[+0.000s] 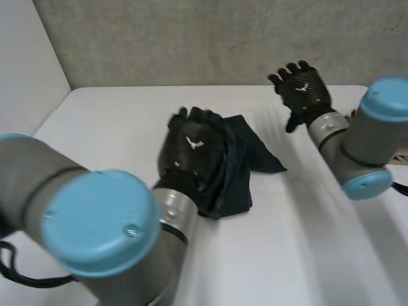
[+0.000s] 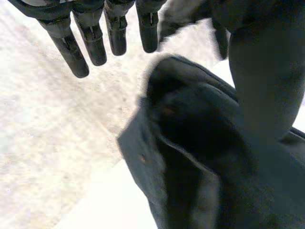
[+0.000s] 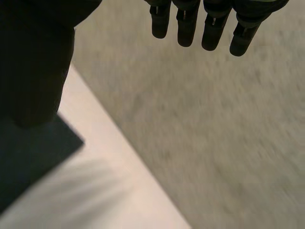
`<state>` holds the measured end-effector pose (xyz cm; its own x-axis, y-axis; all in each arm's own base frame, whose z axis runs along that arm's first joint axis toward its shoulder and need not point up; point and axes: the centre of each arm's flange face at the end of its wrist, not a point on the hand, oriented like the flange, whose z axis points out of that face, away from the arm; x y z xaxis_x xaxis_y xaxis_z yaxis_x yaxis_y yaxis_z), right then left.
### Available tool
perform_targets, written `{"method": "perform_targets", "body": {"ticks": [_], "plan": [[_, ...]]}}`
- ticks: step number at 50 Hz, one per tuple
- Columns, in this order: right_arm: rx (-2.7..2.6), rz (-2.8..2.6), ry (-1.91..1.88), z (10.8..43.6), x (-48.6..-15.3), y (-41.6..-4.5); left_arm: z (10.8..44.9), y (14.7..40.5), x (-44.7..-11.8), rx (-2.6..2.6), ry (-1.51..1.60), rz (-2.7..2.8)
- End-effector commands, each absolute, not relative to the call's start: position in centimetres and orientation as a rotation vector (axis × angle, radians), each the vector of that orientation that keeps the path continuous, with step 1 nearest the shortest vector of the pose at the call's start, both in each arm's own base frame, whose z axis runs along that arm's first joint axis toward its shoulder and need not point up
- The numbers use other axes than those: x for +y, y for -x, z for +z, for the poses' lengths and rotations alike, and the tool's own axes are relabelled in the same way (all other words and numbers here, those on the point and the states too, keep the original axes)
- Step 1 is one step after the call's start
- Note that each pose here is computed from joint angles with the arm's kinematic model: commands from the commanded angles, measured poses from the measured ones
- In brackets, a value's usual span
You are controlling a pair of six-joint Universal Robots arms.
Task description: Fold the laundry.
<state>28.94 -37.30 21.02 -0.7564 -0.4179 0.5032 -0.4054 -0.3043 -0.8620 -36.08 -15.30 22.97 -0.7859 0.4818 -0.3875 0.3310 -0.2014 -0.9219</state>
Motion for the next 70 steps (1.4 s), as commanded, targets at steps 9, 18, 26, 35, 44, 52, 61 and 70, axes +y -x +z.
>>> {"method": "perform_targets", "body": {"ticks": [9, 18, 26, 35, 44, 52, 61, 70], "plan": [[2.008, -2.077, 1.331, 24.5, -26.0, -26.8, 27.8, 31.2, -18.5, -1.875, 0.827, 2.231], [1.690, -1.995, 1.678, 21.8, -18.0, -29.4, 25.6, 26.7, -23.8, -2.070, 0.704, 2.206], [1.528, -1.874, 1.966, 18.4, -13.3, -30.2, 23.1, 24.4, -26.1, -2.116, 0.755, 2.091], [1.419, -1.923, 2.003, 14.6, -13.4, -32.6, 21.0, 23.4, -27.3, -2.194, 0.706, 2.009], [1.326, -2.004, 2.153, 10.9, -15.7, -34.7, 20.2, 23.1, -27.0, -2.221, 0.658, 1.961], [1.286, -2.089, 2.128, 11.3, -17.1, -35.7, 20.2, 23.1, -26.8, -2.220, 0.660, 1.960], [1.216, -2.410, 1.574, 24.9, -17.9, -36.1, 19.6, 23.4, -27.3, -2.212, 0.668, 1.959], [1.429, -2.220, 1.101, 32.5, -19.1, -34.4, 17.5, 24.4, -27.0, -2.240, 0.710, 1.880]]}}
